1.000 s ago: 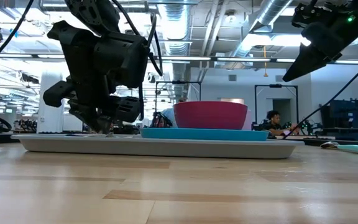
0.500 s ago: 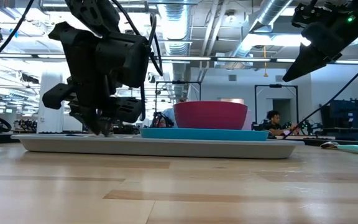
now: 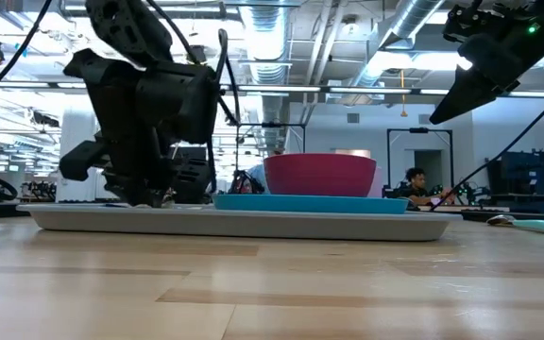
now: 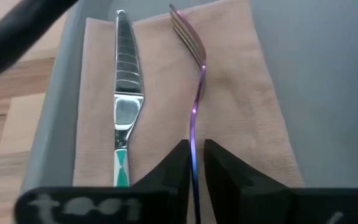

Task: Set up tray
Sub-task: Adjust the fork on the brown napkin

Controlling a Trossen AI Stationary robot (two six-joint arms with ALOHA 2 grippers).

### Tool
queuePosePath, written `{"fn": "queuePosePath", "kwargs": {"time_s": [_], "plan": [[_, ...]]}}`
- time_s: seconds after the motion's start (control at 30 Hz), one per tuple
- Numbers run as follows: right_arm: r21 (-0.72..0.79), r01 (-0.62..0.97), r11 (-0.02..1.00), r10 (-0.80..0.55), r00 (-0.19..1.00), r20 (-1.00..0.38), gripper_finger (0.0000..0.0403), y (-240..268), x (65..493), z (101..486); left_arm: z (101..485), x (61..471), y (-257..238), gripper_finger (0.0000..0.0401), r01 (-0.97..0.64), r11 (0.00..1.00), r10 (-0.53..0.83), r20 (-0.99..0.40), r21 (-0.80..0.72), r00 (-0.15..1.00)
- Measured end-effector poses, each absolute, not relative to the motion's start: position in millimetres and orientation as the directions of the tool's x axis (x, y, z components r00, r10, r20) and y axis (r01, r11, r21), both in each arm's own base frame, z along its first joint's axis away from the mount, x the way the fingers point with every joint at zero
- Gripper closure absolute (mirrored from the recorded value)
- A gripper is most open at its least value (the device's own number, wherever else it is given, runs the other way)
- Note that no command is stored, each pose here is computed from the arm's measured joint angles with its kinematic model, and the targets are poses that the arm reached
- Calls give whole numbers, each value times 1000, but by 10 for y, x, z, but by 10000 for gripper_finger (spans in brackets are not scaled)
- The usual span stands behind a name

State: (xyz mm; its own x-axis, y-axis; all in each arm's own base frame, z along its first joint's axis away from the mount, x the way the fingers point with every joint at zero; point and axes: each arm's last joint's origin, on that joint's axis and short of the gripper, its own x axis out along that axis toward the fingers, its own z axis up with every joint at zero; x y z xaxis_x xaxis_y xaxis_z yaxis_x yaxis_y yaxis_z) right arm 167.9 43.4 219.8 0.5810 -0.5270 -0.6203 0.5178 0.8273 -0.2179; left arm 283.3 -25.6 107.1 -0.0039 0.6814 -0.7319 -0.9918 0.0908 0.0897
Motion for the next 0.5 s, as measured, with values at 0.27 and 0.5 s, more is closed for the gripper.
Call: {"fn": "queuePosePath", "kwargs": {"time_s": [0.27,0.5], "plan": [[-218,518,827,-527,581,-620,326,434,1679,2198,1281,2933,-272,398,-977,123,684,-728,176,-45],[-218,518,827,-527,581,-620,326,434,1679,2198,1351,2874,-277,400,-977,31,648,-748,210,-140]]}}
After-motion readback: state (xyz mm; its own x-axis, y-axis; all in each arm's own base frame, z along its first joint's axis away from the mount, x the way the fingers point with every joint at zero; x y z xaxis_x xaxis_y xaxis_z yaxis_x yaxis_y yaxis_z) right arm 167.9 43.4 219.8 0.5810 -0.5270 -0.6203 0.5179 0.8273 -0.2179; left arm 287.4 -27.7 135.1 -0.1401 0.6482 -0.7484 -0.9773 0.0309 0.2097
